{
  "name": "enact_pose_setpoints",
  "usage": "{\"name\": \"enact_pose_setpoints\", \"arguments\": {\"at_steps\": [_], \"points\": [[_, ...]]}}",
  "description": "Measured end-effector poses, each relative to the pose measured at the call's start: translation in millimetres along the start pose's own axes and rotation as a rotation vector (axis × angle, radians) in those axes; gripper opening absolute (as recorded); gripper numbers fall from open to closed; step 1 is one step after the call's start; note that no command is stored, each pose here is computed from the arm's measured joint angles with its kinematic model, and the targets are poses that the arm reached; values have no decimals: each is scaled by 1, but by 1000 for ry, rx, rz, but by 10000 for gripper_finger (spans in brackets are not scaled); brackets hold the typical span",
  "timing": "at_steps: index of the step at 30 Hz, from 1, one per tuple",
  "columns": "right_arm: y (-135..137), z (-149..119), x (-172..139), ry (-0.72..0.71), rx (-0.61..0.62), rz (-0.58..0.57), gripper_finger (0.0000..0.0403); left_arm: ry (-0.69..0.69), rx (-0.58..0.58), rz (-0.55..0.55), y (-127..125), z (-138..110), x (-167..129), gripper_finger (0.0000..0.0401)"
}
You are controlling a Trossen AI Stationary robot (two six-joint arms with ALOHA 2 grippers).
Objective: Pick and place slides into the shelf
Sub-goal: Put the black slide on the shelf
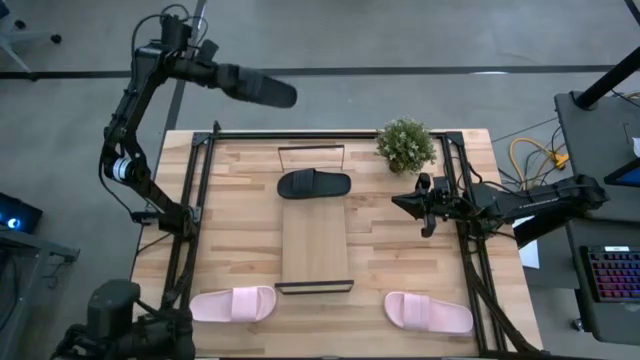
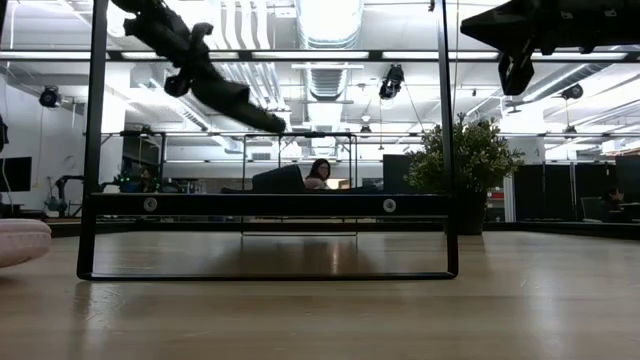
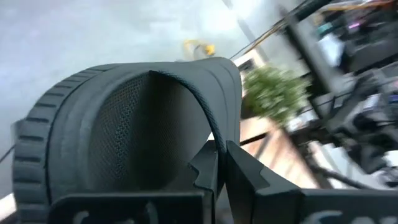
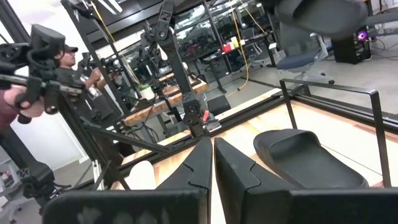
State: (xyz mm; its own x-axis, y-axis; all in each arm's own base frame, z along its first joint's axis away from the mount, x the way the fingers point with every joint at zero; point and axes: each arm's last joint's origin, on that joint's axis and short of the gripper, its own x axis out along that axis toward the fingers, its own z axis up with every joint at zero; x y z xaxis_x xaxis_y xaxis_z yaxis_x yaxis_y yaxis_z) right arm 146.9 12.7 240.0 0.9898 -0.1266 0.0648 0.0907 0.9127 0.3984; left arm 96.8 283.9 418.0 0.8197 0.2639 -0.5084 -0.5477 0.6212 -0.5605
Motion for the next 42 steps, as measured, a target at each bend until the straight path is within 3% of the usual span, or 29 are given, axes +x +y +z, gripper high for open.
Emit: {"name": "enact_pose_setpoints", "arguments": {"at_steps": [13, 23, 34, 42], "points": [[0, 0, 0, -4, 0, 2, 9, -178, 126, -177, -48, 19, -3, 0], [0, 0, 0, -5, 1, 2, 9, -205, 217, -262, -84, 13, -7, 0], [0, 0, 0, -4, 1, 1, 9, -276, 343, -309, -128, 1, -20, 0], [0, 1, 0, -5, 1, 2, 9, -295, 409, -290, -148, -9, -12, 0]]}}
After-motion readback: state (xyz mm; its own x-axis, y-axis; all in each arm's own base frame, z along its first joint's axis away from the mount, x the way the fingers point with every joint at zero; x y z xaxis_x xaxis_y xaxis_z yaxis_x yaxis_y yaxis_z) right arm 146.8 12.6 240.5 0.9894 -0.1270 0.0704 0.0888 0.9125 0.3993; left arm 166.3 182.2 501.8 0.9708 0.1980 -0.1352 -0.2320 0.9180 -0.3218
